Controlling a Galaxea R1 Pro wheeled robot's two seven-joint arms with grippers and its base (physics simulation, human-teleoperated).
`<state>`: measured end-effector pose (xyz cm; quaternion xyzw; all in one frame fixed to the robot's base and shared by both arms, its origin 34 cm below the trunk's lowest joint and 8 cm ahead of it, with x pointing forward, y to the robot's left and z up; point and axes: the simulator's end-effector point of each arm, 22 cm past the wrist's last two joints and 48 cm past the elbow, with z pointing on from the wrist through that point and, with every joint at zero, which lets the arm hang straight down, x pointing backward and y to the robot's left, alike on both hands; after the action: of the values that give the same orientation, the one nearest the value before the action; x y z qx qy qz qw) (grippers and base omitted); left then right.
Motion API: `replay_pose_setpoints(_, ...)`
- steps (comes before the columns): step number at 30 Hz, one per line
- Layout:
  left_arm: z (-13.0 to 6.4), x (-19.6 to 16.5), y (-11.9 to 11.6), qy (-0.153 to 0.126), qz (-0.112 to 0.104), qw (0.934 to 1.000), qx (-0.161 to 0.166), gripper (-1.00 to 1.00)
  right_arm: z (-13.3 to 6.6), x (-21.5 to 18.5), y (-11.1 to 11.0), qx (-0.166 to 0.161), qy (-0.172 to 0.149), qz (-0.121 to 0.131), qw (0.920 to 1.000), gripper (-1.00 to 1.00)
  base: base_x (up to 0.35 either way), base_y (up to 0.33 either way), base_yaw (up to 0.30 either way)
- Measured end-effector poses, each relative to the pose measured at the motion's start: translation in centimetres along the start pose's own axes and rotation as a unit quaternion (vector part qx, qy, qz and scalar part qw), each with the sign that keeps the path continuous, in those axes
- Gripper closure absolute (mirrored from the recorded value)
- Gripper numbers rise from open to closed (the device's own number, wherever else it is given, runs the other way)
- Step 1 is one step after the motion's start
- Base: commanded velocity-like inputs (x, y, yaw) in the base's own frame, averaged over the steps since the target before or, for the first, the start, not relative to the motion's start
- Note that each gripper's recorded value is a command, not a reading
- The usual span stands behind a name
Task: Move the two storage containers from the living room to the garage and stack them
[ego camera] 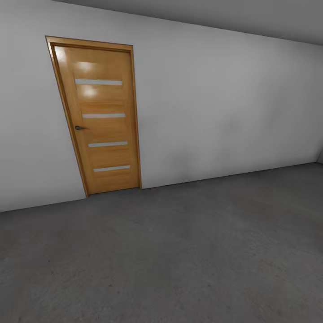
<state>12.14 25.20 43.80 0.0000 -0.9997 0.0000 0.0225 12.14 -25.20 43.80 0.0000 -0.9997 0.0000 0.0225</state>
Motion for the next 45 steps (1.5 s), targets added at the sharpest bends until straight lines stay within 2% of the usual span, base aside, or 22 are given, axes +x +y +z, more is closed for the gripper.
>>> replay_pose_setpoints(2, 0.0, -0.6, 0.4, -0.007, -0.001, 1.0, -0.003, -1.0, 0.0, -0.1, 0.4, -0.003, -0.001, -0.008, 1.0, -1.0, 0.0, 0.0, 0.0)
replay_pose_setpoints(12, 0.0, -0.7, 0.5, -0.008, -0.002, 1.0, -0.004, -1.0, 0.0, -0.2, 0.4, -0.003, -0.003, -0.026, 0.9996, -1.0, 0.0, 0.0, 0.0)
replay_pose_setpoints(23, 0.0, -0.7, 0.5, -0.008, -0.003, 1.0, -0.003, -1.0, 0.0, -0.2, 0.3, -0.002, -0.003, -0.058, 0.9983, -1.0, 0.0, 0.0, 0.0)
replay_pose_setpoints(28, 0.0, -0.8, -0.8, -0.009, -0.009, 0.9999, 0.007, -1.0, 0.0, -0.2, 0.3, -0.002, -0.003, -0.072, 0.9974, -1.0, 0.0, 0.0, 0.0)
replay_pose_setpoints(33, 0.0, -0.8, -2.3, -0.009, -0.004, 0.9998, 0.017, -1.0, 0.0, -0.2, 0.3, -0.002, -0.003, -0.087, 0.9962, -1.0, 0.0, 0.0, 0.0)
replay_pose_setpoints(34, 0.0, -0.8, -2.4, -0.009, -0.006, 0.9998, 0.018, -1.0, 0.0, -0.2, 0.3, -0.002, -0.003, -0.227, 0.9739, -1.0, 0.0, 0.0, 0.0)
replay_pose_setpoints(35, 0.0, -0.8, -2.4, -0.009, -0.006, 0.9998, 0.018, -1.0, 0.0, -0.2, 0.3, -0.002, -0.003, -0.28, 0.9599, -1.0, 0.0, 0.0, 0.0)
replay_pose_setpoints(45, 0.0, -0.8, -2.6, -0.009, 0.0, 0.9998, 0.019, -1.0, 0.0, -0.2, 0.3, -0.002, -0.003, -0.282, 0.9593, -1.0, 0.0, 0.0, 0.0)
